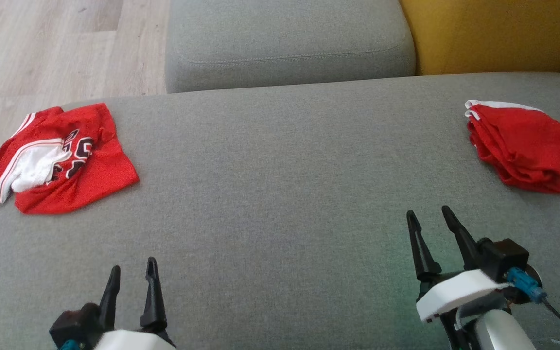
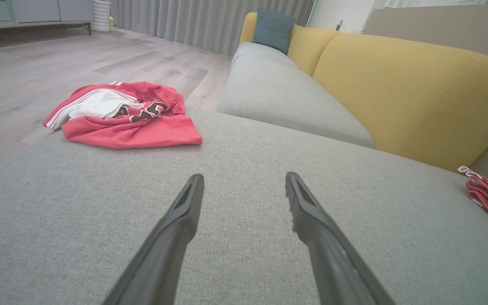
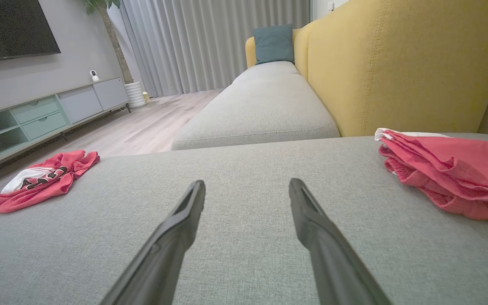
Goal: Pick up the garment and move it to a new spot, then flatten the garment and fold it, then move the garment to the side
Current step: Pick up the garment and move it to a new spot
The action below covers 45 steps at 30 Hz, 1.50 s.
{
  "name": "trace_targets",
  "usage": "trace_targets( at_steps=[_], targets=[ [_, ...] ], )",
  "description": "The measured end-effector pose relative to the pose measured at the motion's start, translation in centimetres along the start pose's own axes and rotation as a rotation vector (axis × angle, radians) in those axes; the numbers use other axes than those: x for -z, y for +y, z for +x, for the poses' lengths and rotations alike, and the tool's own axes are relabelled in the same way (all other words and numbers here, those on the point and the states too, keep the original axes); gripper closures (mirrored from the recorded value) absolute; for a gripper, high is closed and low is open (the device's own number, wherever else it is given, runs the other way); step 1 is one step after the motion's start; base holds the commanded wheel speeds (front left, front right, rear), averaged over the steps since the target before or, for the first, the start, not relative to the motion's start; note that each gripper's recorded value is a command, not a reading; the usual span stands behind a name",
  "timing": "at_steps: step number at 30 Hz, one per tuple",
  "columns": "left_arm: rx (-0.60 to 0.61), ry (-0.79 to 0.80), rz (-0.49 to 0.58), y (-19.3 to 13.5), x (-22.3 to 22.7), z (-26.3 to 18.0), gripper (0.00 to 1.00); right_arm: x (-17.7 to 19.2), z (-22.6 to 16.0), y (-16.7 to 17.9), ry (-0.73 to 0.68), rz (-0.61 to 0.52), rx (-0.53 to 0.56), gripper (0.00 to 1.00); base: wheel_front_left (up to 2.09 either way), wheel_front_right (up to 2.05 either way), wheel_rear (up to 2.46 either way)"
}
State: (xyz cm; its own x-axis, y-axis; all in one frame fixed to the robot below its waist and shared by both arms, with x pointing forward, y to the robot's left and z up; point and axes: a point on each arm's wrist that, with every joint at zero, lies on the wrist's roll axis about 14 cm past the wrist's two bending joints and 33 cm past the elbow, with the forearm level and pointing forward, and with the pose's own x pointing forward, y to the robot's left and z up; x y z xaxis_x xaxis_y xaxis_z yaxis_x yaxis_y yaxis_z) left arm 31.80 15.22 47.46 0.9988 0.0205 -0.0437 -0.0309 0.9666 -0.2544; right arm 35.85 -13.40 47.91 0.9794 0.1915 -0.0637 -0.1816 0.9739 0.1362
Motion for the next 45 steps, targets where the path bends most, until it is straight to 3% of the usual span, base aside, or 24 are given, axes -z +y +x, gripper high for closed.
trace_targets(
  at_steps=[7, 14, 32, 38, 45],
  targets=[
    [-0.004, -0.022, 0.005, 0.3, -0.6, 0.1, 0.0, -0.1, 0.5, 0.9, -0.001, -0.004, -0.029, 0.0, 0.0, 0.0, 0.0],
    [-0.055, -0.079, 0.018, 1.8, -2.2, -1.2, 0.0, -0.3, 1.9, 4.4, -0.002, -0.017, -0.14, 0.0, 0.0, 0.0, 0.0],
    [-0.474, -0.217, 0.034, 12.1, -5.2, -12.1, 0.0, 2.1, 3.0, 19.4, 0.083, -0.023, -0.589, 0.0, 0.0, 0.0, 0.0],
    [-0.531, -0.22, 0.035, 13.2, -5.4, -12.9, 0.0, 1.9, 3.9, 20.7, 0.077, -0.024, -0.625, 0.0, 0.0, 0.0, 0.0],
    [-0.539, -0.21, 0.061, 14.1, -5.8, -12.8, 0.0, 2.3, 4.7, 19.7, 0.086, -0.015, -0.592, 0.0, 0.0, 0.0, 0.0]
  ],
)
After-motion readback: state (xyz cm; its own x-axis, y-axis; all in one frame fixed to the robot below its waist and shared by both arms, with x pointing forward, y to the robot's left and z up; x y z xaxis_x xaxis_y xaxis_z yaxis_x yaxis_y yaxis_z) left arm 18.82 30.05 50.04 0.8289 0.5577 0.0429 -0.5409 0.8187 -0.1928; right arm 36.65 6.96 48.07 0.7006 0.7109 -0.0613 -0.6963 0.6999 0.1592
